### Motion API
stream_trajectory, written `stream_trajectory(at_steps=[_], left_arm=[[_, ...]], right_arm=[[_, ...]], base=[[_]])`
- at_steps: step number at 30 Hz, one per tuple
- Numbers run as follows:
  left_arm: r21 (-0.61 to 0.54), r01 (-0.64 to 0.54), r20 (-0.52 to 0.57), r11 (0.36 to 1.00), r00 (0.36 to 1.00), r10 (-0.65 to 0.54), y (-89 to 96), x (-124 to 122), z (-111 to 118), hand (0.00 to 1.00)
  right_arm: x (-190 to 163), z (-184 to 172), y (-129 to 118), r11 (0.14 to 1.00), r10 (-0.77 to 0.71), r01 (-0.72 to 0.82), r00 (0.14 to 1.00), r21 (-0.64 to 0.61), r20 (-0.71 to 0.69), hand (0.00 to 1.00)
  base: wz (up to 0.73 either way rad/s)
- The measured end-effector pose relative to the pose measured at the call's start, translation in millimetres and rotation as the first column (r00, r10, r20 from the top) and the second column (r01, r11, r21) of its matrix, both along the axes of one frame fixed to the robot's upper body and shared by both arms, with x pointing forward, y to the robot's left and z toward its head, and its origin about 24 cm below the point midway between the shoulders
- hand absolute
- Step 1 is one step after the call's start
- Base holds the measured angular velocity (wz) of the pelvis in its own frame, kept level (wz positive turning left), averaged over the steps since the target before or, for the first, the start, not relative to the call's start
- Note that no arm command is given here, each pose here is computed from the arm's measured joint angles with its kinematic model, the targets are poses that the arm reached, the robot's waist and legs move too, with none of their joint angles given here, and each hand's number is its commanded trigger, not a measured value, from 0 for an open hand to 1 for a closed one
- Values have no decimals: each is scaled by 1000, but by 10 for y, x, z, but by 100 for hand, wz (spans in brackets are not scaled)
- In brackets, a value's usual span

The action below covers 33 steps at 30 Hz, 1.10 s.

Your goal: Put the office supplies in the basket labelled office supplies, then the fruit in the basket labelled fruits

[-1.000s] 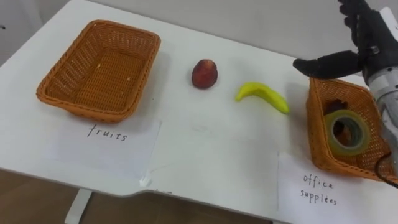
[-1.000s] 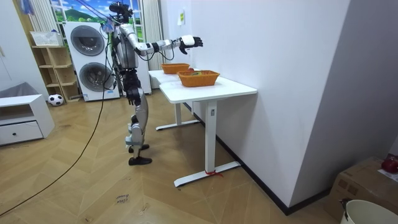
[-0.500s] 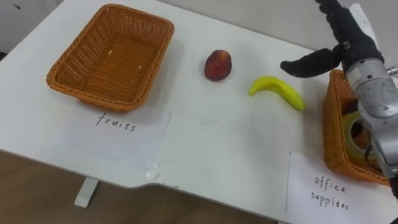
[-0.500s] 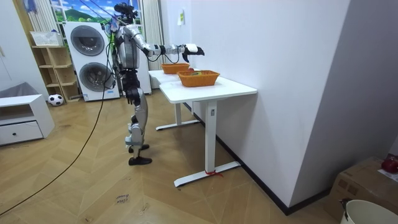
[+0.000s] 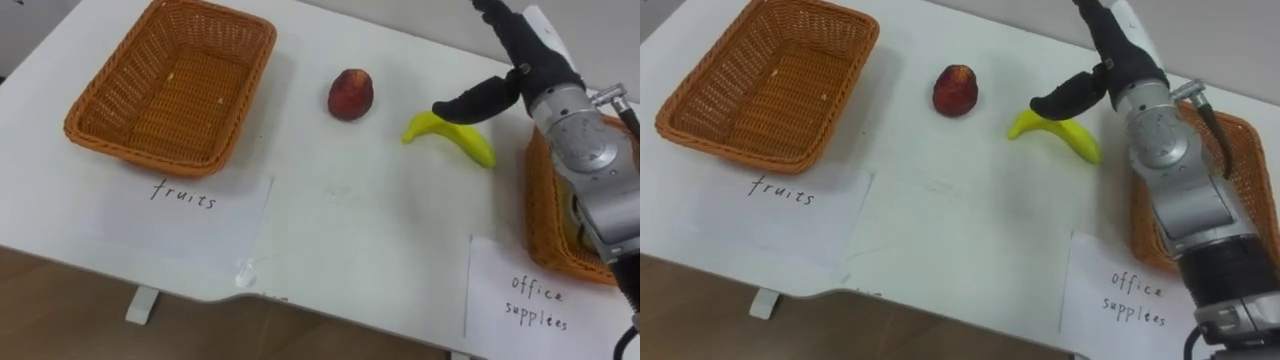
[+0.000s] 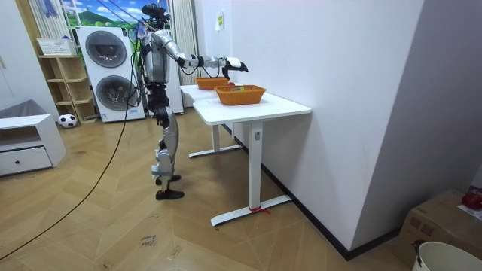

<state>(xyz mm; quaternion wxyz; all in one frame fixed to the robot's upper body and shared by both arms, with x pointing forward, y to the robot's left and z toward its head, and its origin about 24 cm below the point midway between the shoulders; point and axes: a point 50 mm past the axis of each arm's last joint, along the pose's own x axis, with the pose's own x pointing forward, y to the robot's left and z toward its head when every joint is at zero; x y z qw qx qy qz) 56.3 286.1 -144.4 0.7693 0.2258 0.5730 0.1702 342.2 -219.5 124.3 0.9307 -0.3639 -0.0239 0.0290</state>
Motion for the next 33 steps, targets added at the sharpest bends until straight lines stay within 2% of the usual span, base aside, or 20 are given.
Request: stream_trajectory(at_steps=[10, 16, 23, 33], left_arm=[[-6, 8, 19, 1000, 1000, -8, 1, 88, 4, 0], [1, 14, 1, 1000, 1000, -14, 28, 42, 1, 0], [6, 13, -27, 1000, 1000, -13, 53, -28, -7, 0], [15, 39, -30, 999, 999, -39, 81, 3, 8, 0]], right_arm=[[1, -279, -21, 998, 4, -12, 991, -57, -133, 0], [37, -283, -99, 994, -11, -7, 986, -111, -164, 0], [80, -277, -148, 964, -15, -38, 980, -262, -200, 0], [42, -480, -114, 950, 9, -105, 950, -295, -311, 0]], base=[[1], [2], [2], [0]])
